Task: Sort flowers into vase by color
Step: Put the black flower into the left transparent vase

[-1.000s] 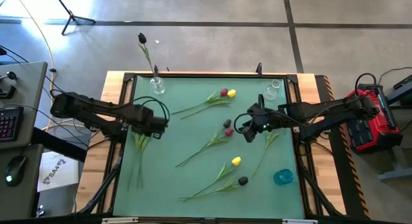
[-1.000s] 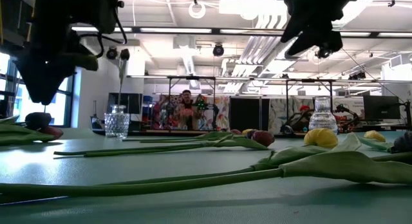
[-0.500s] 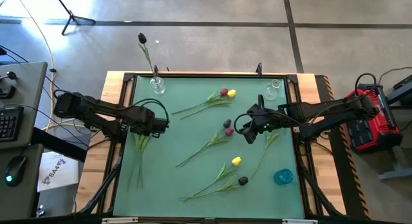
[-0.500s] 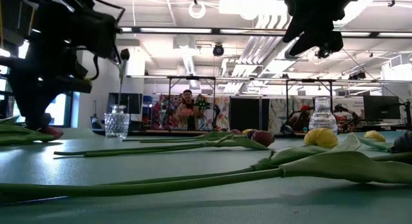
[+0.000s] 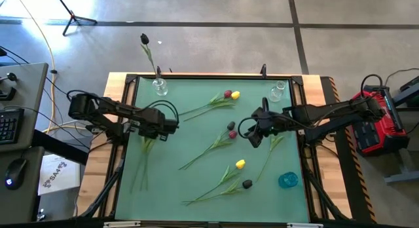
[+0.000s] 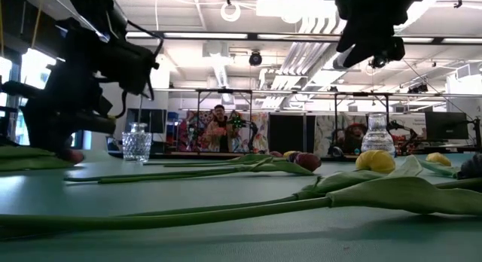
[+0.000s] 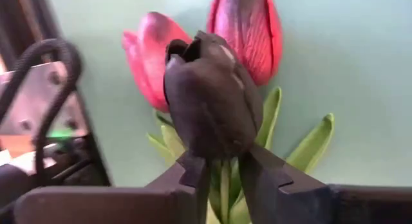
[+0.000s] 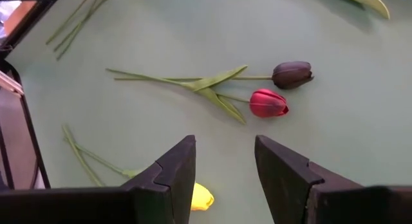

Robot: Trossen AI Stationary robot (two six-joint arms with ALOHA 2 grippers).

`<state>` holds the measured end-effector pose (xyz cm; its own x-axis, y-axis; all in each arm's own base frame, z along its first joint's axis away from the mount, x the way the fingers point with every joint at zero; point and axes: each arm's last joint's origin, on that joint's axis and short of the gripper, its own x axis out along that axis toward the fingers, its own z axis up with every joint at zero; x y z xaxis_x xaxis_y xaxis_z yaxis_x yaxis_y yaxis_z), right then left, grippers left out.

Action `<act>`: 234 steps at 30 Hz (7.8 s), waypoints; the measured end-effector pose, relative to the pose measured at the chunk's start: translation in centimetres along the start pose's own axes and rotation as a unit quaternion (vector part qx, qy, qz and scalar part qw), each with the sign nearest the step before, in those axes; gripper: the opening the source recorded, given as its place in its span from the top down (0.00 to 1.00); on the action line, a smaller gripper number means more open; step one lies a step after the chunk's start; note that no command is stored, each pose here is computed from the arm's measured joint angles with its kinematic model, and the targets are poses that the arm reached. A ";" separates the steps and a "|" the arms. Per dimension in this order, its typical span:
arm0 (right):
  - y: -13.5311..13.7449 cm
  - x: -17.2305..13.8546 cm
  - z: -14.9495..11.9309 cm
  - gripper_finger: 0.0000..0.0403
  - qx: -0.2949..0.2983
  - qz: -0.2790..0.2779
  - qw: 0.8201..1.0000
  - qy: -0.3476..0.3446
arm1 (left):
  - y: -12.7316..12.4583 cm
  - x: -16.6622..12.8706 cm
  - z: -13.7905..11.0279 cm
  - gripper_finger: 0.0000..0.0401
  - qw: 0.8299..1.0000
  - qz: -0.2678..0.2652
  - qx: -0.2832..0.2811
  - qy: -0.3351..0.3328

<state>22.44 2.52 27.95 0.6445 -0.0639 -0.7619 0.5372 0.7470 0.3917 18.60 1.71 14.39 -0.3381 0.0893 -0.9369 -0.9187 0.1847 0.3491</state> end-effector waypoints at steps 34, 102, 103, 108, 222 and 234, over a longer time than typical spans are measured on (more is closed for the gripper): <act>-2.5 0.2 1.1 0.63 -0.010 0.005 0.997 0.073 | -4.5 -14.3 0.9 1.00 0.915 -0.343 0.020 -0.212; -1.2 1.3 11.5 1.00 -0.059 0.138 0.917 -0.370 | -2.9 -20.1 11.9 0.65 0.544 -0.619 0.364 -0.435; -1.3 1.3 11.5 1.00 -0.062 0.143 0.917 -0.366 | -2.9 -20.4 11.8 0.65 0.533 -0.623 0.365 -0.441; -1.3 1.0 11.9 1.00 -0.080 0.190 0.909 -0.363 | -3.5 -20.5 11.3 0.65 0.526 -0.627 0.367 -0.442; -9.9 1.5 1.3 0.68 0.183 -0.121 0.973 0.074 | 14.0 -12.5 12.0 0.40 0.842 -0.187 -0.032 -0.506; -11.6 5.7 -3.4 0.68 0.237 -0.055 0.962 0.125 | 12.6 -14.3 8.4 0.40 0.834 -0.190 0.022 -0.518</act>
<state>18.00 -4.23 17.32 0.4499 0.0799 -0.8895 0.8208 0.3556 0.4471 13.55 11.00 32.36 0.3537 0.8098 -0.4681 -0.9034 0.4254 0.0532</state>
